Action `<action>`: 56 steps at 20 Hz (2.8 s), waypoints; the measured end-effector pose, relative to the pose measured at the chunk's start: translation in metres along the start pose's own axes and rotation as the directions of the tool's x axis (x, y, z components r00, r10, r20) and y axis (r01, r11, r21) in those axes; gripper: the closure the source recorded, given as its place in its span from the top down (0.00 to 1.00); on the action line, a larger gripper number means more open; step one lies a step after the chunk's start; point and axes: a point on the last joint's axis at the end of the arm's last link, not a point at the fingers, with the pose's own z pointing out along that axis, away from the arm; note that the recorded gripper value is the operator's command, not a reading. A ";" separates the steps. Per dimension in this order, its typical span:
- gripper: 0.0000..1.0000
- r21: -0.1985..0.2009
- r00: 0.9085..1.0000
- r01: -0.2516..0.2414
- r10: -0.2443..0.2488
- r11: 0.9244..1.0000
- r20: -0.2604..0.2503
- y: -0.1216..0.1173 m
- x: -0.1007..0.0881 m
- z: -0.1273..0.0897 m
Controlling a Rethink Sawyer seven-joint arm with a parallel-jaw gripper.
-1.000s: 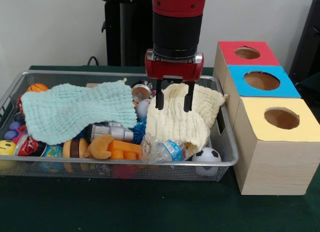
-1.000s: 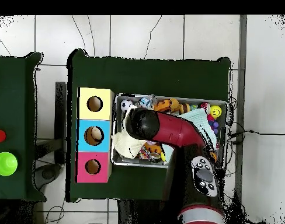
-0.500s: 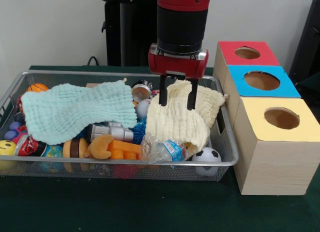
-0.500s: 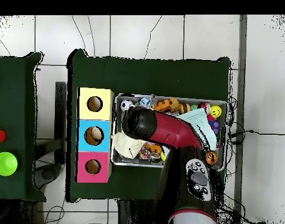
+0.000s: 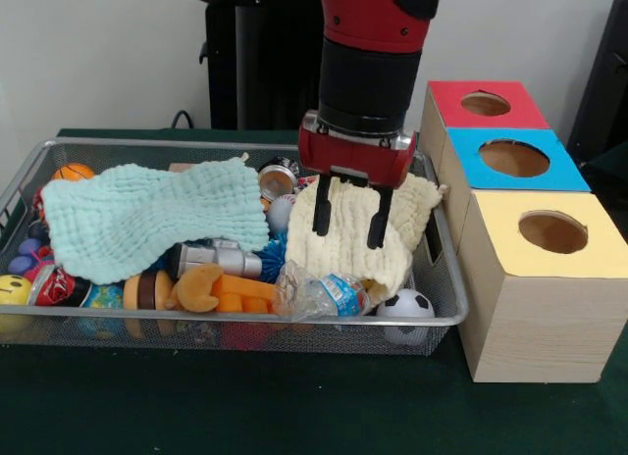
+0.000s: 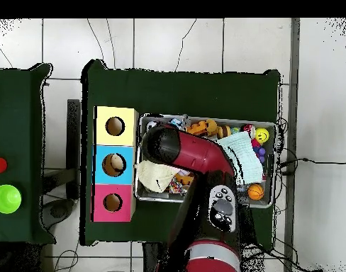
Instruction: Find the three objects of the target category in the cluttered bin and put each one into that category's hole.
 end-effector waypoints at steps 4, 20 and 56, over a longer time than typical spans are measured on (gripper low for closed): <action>1.00 0.024 0.997 -0.061 0.060 0.998 0.051 0.007 -0.003 0.019; 1.00 0.059 0.949 -0.310 0.306 0.949 0.072 -0.001 0.006 0.061; 0.00 0.053 0.931 -0.352 0.344 0.935 0.119 -0.021 -0.005 0.071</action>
